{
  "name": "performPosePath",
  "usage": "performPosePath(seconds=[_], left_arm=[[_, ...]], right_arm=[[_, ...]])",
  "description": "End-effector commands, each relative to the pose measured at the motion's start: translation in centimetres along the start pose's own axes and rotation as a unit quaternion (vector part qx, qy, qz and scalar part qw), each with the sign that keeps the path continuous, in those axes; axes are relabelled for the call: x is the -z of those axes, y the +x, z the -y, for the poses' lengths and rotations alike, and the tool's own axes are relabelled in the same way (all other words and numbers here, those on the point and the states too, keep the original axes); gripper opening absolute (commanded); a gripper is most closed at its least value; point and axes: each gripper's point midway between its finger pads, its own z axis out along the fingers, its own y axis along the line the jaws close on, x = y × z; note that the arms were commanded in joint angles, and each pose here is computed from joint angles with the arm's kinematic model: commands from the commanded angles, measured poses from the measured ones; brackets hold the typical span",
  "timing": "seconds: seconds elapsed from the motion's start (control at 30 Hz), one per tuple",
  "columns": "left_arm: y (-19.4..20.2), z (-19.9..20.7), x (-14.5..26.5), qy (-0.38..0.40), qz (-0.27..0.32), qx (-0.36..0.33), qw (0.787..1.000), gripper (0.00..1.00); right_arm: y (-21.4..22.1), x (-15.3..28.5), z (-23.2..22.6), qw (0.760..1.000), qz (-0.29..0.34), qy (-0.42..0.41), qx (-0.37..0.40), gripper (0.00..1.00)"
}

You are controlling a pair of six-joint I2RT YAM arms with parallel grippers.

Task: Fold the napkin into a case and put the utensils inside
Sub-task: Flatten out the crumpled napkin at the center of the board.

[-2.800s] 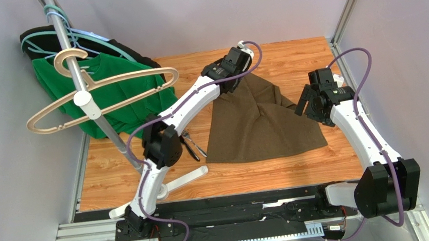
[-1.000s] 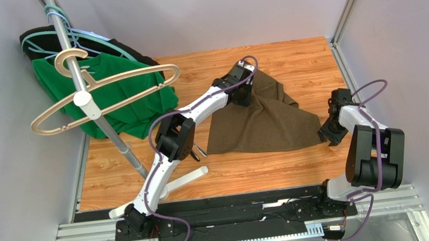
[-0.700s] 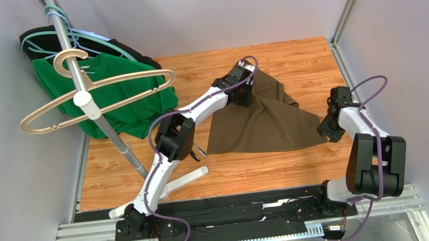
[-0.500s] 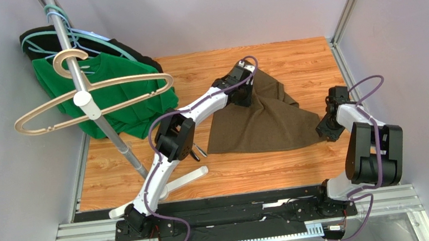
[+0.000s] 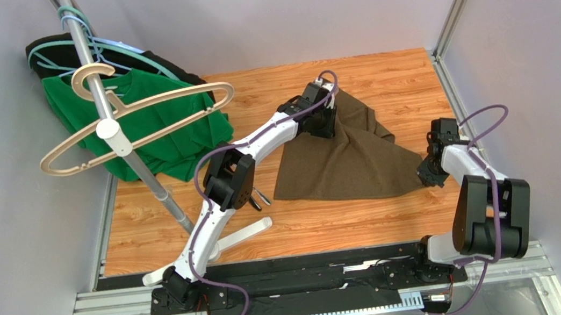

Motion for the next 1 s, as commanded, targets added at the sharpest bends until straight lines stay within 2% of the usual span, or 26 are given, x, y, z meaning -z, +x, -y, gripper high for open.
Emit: performPosePath(seconds=[0.0,0.17,0.27,0.3,0.33,0.37,0.4,0.43,0.47,0.5,0.53,0.67,0.77,0.97], left_arm=[[-3.9,3.9,0.3,0.107,0.052,0.02,0.993,0.32],[-5.7,5.9,-0.1,0.158,0.063,0.022,0.985,0.34],[-7.1,6.9,2.6,0.154,0.067,0.011,0.986,0.42],[-5.5,6.3,2.6,0.14,0.043,0.016,0.989,0.44],[-6.3,7.2,5.0,0.137,0.051,0.011,0.989,0.48],[-5.9,7.0,5.8,0.123,0.046,0.013,0.991,0.49],[-3.1,6.1,5.7,0.102,0.009,0.02,0.995,0.5],[-3.5,6.7,8.1,0.096,0.014,0.015,0.995,0.51],[-2.9,5.8,8.8,0.064,0.011,0.009,0.998,0.51],[0.0,4.5,9.0,0.031,-0.025,0.011,0.999,0.51],[-0.3,4.2,11.1,0.011,-0.017,0.01,1.0,0.5],[4.6,-1.4,14.0,-0.135,-0.055,0.043,0.988,0.44],[7.0,-3.8,15.4,-0.186,-0.067,0.063,0.978,0.43],[10.7,-6.3,15.7,-0.23,-0.091,0.092,0.965,0.48]], right_arm=[[1.2,2.3,1.2,0.999,0.003,0.005,-0.042,0.0],[0.2,4.7,1.9,0.996,0.057,-0.011,-0.067,0.0],[-1.3,5.4,1.8,0.996,0.074,-0.006,-0.055,0.0],[-1.4,5.3,1.7,0.996,0.074,-0.005,-0.054,0.0],[-1.6,5.3,1.7,0.996,0.077,-0.005,-0.054,0.0],[-1.7,5.3,1.6,0.995,0.079,-0.007,-0.052,0.0],[-1.9,5.3,1.4,0.995,0.084,-0.012,-0.052,0.0],[-2.1,5.3,1.3,0.994,0.09,-0.016,-0.052,0.0],[-2.2,5.3,1.3,0.994,0.093,-0.018,-0.048,0.0],[-2.4,5.5,1.1,0.994,0.099,-0.023,-0.046,0.0],[-2.6,5.7,1.1,0.993,0.104,-0.026,-0.043,0.0],[-3.5,6.5,0.8,0.991,0.122,-0.039,-0.029,0.0],[-3.4,6.9,0.5,0.99,0.128,-0.055,-0.025,0.0],[-2.9,6.7,-0.3,0.991,0.113,-0.074,-0.017,0.0]])
